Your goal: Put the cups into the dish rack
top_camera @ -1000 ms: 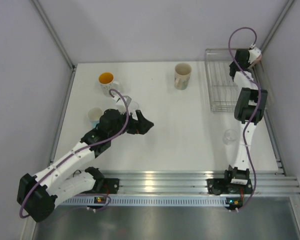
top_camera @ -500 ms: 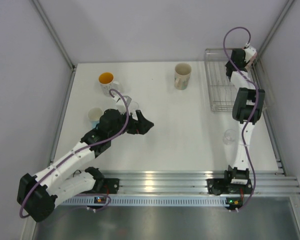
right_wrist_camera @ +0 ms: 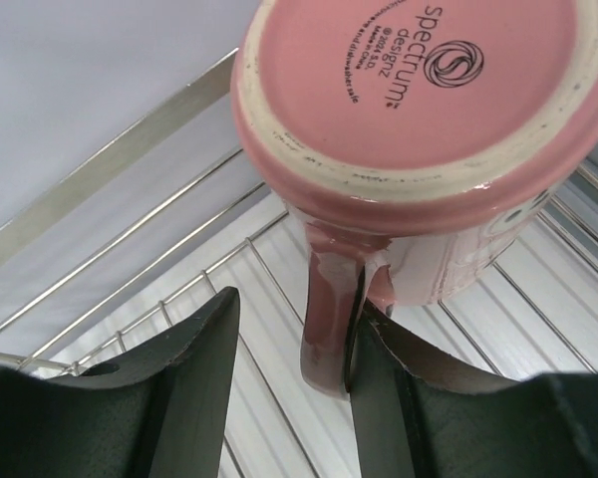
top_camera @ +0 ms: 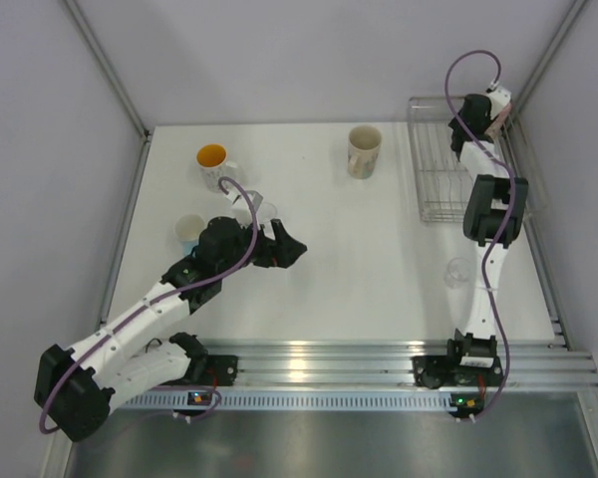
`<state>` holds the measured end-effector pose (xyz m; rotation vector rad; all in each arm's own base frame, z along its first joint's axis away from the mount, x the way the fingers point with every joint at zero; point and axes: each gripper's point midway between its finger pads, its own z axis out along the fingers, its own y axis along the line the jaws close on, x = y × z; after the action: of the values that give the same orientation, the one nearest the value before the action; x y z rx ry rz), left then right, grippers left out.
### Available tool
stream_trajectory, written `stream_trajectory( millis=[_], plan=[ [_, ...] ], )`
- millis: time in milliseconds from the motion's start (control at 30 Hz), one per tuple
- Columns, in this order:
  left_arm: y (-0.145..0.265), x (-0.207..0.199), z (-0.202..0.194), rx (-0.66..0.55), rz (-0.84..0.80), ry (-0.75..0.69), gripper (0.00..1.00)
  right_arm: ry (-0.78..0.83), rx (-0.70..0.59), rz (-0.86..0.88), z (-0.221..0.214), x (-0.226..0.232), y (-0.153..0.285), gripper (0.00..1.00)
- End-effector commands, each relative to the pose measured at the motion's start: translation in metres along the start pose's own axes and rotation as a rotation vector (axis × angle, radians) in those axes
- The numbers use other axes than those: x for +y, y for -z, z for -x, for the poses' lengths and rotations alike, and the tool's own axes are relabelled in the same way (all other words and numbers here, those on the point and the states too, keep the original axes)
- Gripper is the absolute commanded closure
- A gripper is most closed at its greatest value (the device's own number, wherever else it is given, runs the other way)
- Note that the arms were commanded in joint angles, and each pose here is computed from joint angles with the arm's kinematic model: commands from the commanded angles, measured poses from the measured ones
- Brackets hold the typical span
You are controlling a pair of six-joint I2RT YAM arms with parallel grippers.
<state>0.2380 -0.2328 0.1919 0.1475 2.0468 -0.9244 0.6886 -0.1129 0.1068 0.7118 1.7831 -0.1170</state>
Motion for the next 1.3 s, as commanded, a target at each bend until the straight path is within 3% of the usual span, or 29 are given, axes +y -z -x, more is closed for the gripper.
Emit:
stream_trajectory(
  millis=[0,433,833,1000,1133,1267],
  plan=[
    [-0.001,-0.017,0.026,-0.073,-0.050,-0.024,0.04,-0.077,-0.173,0.098,0.084,0.030,0.015,0.54],
    [-0.006,-0.019,0.028,-0.063,-0.054,-0.009,0.05,-0.070,-0.149,0.136,0.085,0.025,0.013,0.48],
    [-0.005,-0.016,0.038,-0.076,-0.005,-0.022,0.05,-0.124,-0.102,0.166,0.103,0.008,0.048,0.39],
    [-0.002,-0.022,0.052,-0.098,0.000,-0.046,0.05,-0.118,-0.095,0.216,0.118,0.014,0.070,0.34],
    [-0.005,-0.013,0.067,-0.106,0.087,-0.069,0.05,-0.202,-0.029,0.199,0.117,0.007,0.097,0.33],
    [-0.012,-0.008,0.094,-0.118,0.195,-0.089,0.06,-0.218,0.040,0.283,0.113,0.016,0.152,0.34]
  ],
)
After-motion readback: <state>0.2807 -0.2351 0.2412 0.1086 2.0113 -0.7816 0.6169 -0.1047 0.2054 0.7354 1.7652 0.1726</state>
